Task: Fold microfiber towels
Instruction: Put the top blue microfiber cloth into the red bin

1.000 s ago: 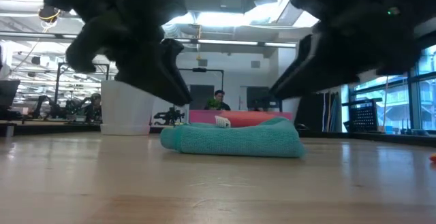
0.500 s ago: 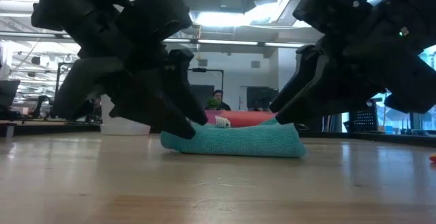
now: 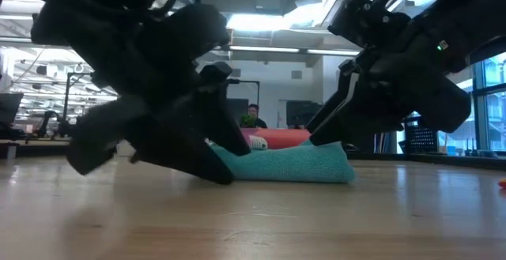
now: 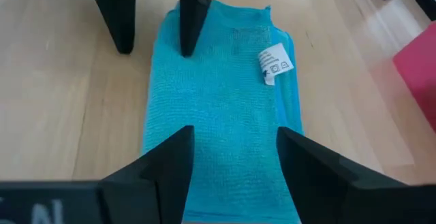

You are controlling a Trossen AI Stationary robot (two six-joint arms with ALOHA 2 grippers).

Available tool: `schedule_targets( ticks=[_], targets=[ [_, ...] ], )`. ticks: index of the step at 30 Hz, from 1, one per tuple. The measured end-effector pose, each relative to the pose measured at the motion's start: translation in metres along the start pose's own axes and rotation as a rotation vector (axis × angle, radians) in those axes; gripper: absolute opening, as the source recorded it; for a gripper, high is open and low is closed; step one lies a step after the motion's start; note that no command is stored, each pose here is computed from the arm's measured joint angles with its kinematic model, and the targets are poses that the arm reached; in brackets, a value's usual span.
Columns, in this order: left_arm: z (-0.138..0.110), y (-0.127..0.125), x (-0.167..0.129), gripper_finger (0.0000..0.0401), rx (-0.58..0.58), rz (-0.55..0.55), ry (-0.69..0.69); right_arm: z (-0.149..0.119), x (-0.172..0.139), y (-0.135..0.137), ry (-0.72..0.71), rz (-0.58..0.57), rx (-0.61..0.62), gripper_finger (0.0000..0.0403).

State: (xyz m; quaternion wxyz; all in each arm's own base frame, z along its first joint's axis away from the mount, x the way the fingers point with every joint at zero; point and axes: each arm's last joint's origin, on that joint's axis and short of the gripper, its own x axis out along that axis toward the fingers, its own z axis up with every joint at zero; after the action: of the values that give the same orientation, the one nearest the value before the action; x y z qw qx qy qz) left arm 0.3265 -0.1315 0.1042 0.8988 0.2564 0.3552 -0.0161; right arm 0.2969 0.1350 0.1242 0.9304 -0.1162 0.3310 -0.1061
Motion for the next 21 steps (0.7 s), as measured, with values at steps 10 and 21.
schedule_targets(
  ticks=[10,21],
  targets=[
    [-0.007,0.010,0.015,0.0167,0.008,0.066,0.049,0.001,-0.003,0.005,-0.023,0.016,-0.033,0.0211],
    [-0.009,0.024,0.022,0.0020,-0.077,0.121,0.040,0.006,-0.015,0.023,-0.070,0.125,-0.090,0.0212]
  ],
)
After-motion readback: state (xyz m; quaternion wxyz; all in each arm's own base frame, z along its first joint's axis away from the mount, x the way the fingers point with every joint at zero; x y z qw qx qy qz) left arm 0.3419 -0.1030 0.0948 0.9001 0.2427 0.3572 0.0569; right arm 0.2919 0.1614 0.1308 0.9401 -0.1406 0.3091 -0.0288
